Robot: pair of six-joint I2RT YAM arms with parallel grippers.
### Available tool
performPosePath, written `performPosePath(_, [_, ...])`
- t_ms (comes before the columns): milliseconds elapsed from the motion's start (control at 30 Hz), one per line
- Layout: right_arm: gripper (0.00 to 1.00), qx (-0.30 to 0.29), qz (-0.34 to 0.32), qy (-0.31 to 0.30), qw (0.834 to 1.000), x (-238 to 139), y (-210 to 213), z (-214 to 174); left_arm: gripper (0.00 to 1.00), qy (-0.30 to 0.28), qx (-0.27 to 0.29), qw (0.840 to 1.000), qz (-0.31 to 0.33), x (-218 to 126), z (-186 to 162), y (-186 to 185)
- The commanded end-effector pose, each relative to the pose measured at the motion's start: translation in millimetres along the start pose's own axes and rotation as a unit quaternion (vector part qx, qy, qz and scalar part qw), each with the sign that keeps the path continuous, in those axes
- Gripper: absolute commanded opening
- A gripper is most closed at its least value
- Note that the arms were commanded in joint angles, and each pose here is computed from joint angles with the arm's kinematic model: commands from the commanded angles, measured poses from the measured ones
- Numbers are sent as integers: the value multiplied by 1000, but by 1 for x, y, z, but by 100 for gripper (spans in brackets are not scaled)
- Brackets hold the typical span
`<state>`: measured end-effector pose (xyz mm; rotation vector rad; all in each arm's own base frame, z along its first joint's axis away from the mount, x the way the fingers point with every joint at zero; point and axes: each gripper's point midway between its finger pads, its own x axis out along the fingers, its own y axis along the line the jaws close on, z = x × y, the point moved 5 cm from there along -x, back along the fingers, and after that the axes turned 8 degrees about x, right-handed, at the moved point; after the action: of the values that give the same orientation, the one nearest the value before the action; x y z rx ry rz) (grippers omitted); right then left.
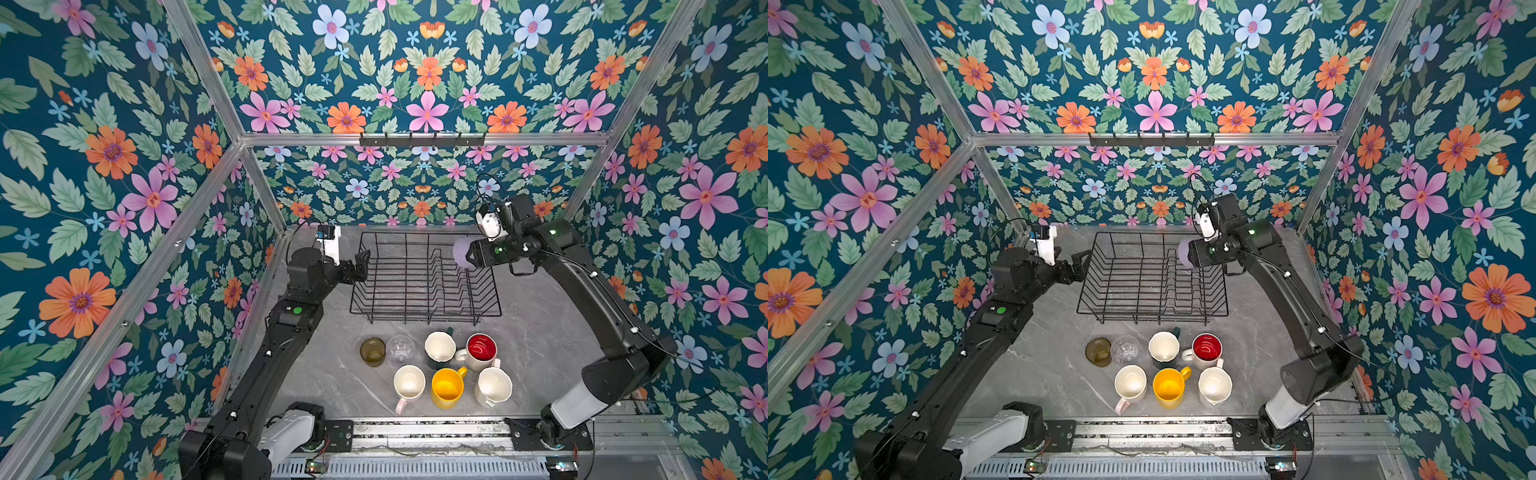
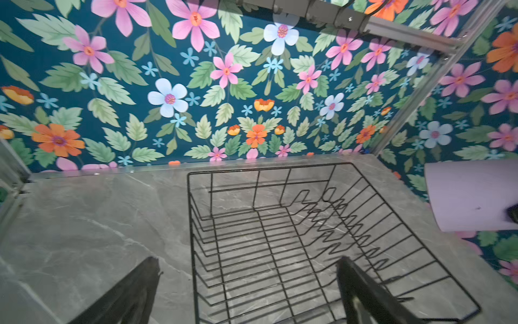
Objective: Load the cups into the dish rack
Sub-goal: 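Open the left gripper and pull the tumbler away with the right gripper, then lower the tumbler over the rack's far corner with the right gripper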
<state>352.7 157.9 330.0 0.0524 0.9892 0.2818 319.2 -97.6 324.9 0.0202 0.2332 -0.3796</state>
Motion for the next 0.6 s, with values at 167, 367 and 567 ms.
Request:
performPosePath(167, [0, -41, -87, 75, 993, 55, -20, 16, 100, -23, 39, 998, 52, -1, -2, 14])
performPosePath(367, [0, -43, -91, 92, 991, 87, -25, 36, 100, -45, 77, 994, 68, -6, 18, 16])
performPosePath(567, [0, -39, -95, 116, 988, 113, -32, 37, 100, -40, 83, 992, 86, -6, 10, 21])
